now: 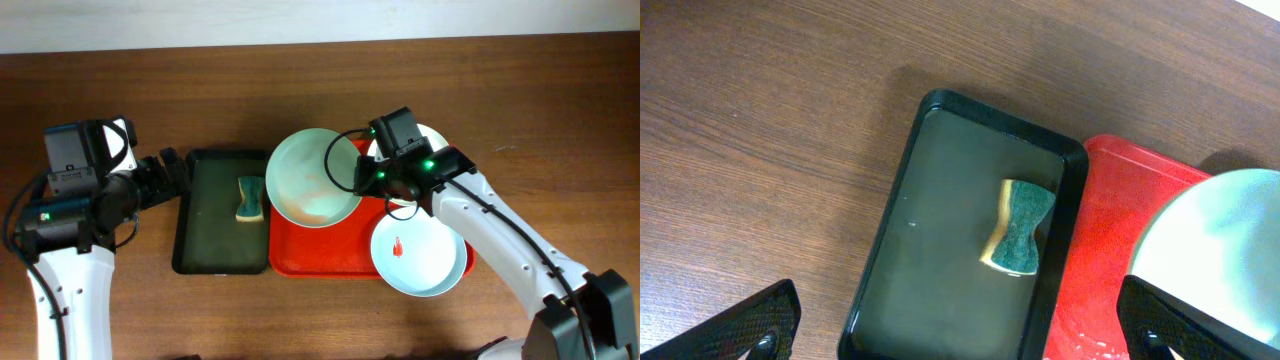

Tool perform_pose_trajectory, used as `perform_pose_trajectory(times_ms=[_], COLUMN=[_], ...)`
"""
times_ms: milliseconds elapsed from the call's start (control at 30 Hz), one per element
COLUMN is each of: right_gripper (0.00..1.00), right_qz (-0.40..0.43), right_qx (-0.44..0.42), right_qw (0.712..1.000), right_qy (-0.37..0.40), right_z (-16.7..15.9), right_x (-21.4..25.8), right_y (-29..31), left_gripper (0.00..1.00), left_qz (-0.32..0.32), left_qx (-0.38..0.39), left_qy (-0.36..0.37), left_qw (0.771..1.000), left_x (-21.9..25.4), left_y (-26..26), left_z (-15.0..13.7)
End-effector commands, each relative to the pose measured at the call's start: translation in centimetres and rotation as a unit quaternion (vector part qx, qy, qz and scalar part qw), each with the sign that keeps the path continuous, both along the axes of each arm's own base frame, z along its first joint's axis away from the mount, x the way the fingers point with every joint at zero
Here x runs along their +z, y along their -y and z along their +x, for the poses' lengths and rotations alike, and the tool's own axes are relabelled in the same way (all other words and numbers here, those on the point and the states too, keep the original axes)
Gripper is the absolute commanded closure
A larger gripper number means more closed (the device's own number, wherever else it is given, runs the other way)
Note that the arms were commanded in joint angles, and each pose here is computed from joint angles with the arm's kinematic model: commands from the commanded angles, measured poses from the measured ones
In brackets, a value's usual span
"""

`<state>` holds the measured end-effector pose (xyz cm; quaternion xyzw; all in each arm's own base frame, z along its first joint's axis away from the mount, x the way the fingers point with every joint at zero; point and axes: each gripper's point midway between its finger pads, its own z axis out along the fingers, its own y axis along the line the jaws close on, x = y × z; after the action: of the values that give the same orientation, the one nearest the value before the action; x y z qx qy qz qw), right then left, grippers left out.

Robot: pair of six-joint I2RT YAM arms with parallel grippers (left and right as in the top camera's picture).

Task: Clean dirty plates on tray and stack at the side
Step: 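Lift the light-green plate with the right gripper and carry it right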

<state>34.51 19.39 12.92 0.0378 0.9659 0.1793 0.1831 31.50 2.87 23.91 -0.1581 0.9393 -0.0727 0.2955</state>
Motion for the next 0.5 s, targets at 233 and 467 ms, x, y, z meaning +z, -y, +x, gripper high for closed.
perform_pose_trajectory(times_ms=[233,467], right_gripper=[0.96,0.96], right_qz=[-0.051,-0.154], right_qx=[0.053,0.072], right_qw=[0.99,0.946], right_qy=[0.119,0.275], right_z=[-1.2,-1.5], right_x=[-0.7,2.8], right_y=[-10.4,-12.7], left_gripper=[0.01,0.01], left_qz=[0.001,0.001], left_qx=[0.008,0.008], left_qy=[0.005,0.005], left_qw=[1.0,1.0], left_x=[0.4,0.4], left_y=[-0.1,-0.1], left_z=[-0.2,-0.2])
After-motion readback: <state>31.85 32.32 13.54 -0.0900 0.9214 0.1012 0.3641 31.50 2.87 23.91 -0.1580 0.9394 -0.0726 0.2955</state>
